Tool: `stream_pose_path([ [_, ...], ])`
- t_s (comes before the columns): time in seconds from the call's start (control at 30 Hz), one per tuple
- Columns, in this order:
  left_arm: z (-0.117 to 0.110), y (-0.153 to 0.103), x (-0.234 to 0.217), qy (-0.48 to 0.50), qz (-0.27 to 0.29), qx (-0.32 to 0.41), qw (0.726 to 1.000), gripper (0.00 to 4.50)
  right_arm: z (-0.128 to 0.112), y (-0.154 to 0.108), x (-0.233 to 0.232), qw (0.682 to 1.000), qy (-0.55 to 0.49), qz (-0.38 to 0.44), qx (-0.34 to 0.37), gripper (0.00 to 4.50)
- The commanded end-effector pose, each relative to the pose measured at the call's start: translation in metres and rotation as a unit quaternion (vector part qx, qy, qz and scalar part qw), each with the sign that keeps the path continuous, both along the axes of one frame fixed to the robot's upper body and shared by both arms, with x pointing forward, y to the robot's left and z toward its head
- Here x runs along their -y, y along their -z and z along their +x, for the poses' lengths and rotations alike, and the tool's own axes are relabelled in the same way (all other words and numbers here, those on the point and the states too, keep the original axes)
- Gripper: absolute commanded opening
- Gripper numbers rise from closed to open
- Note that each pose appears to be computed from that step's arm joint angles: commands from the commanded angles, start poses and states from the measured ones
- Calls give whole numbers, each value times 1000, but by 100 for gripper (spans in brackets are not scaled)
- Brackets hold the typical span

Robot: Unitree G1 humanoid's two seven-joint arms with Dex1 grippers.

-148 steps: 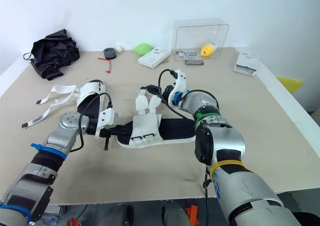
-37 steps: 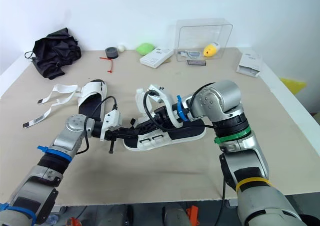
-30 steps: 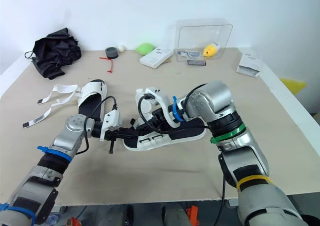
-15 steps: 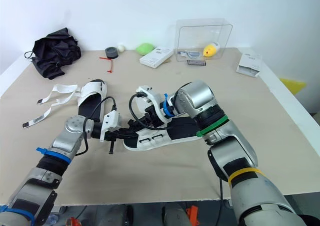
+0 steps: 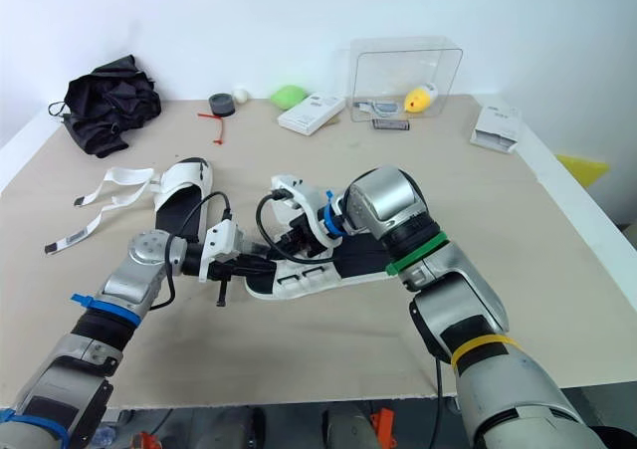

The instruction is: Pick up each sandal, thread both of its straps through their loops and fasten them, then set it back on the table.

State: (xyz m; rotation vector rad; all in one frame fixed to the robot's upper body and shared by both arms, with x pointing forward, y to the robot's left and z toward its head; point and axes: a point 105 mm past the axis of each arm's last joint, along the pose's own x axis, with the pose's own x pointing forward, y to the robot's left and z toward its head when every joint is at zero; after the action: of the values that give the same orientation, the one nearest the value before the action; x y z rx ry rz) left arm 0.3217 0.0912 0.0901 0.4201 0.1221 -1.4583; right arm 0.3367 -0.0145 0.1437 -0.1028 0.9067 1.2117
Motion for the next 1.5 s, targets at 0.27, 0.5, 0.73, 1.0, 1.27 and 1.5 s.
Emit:
stream_pose_path([
  [0.27,-13,44,-6,-4,60,-74,995,0,5,-59,10,988,-1,137,71,8],
  [0.5,-13,45,-5,0,61,-76,995,0,10,-83,51,931,148,247,225,8],
  [0.73,-13,46,-3,9,63,-81,995,0,4,-71,80,856,284,276,332,8],
  [1.0,-8,43,3,25,67,-79,994,0,-34,-74,50,768,83,220,595,8],
  [1.27,-4,43,1,28,71,-80,994,0,-75,-49,37,586,-192,154,772,8],
  [1.5,-5,45,0,26,71,-82,994,0,-74,-18,53,497,-318,116,799,8],
])
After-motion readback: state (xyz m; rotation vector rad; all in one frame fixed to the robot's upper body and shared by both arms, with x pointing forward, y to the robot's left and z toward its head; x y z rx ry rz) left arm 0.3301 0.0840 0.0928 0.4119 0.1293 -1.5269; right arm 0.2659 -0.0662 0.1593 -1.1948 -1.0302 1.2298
